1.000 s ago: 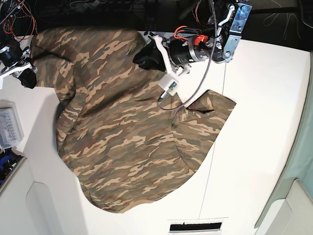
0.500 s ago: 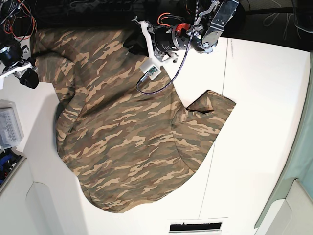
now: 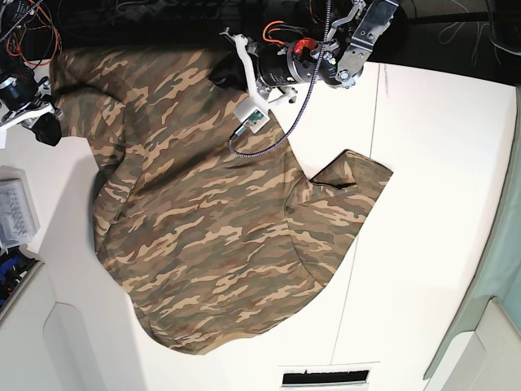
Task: Layout the t-shirt on the table in an organized manner, then fold the t-shirt properly
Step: 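Drag the shirt edge with the left gripper across toward the right gripper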
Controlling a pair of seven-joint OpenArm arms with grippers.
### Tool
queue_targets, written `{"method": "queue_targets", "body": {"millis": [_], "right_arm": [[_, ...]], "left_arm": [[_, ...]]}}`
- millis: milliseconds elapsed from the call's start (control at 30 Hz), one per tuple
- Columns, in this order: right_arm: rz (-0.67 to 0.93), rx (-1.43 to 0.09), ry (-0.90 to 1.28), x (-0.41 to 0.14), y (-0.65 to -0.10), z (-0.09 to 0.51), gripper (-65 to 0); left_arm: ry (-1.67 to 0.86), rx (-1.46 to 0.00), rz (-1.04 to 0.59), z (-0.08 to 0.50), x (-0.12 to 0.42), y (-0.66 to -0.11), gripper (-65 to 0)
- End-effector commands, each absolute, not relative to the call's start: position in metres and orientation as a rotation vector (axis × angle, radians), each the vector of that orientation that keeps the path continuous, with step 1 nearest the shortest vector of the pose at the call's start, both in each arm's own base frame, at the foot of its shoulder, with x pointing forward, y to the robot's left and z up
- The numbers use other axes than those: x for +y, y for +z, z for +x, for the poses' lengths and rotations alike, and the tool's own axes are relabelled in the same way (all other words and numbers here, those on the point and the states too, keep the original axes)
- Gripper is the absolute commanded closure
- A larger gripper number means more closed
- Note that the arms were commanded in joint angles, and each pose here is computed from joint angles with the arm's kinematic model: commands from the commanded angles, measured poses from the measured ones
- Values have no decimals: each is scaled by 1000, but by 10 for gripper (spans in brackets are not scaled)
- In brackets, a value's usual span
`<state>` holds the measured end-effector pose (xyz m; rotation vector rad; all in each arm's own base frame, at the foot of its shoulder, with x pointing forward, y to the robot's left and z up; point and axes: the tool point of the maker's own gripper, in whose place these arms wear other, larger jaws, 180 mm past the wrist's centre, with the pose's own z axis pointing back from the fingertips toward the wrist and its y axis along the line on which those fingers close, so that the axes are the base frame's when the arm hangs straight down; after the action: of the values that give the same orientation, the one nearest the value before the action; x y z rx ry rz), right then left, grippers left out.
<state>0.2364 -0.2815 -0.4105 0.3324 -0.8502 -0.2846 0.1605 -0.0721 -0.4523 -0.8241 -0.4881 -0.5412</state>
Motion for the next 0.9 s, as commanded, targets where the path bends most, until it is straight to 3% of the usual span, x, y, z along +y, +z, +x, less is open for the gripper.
{"method": "queue_targets", "body": {"millis": [0, 100, 233, 433, 600, 867], "right_arm": [[325, -902, -262, -288, -395, 246, 0], [325, -902, -262, -288, -395, 246, 0], [322, -906, -260, -289, -394, 246, 0], [258, -936, -208, -315, -376, 254, 0], [175, -947, -160, -345, -358, 260, 0], [76, -1004, -230, -389, -334, 251, 0]], "left_arm": [[-546, -553, -930, 166, -88, -427, -55], [-554, -571, -965, 167, -102, -418, -55], [-541, -556, -880, 171, -102, -431, -55], [-486, -485, -647, 176, -71, -472, -55], [-526, -389, -559, 163, -42, -498, -55], [-535, -378, -407, 187, 16, -509, -55]]}}
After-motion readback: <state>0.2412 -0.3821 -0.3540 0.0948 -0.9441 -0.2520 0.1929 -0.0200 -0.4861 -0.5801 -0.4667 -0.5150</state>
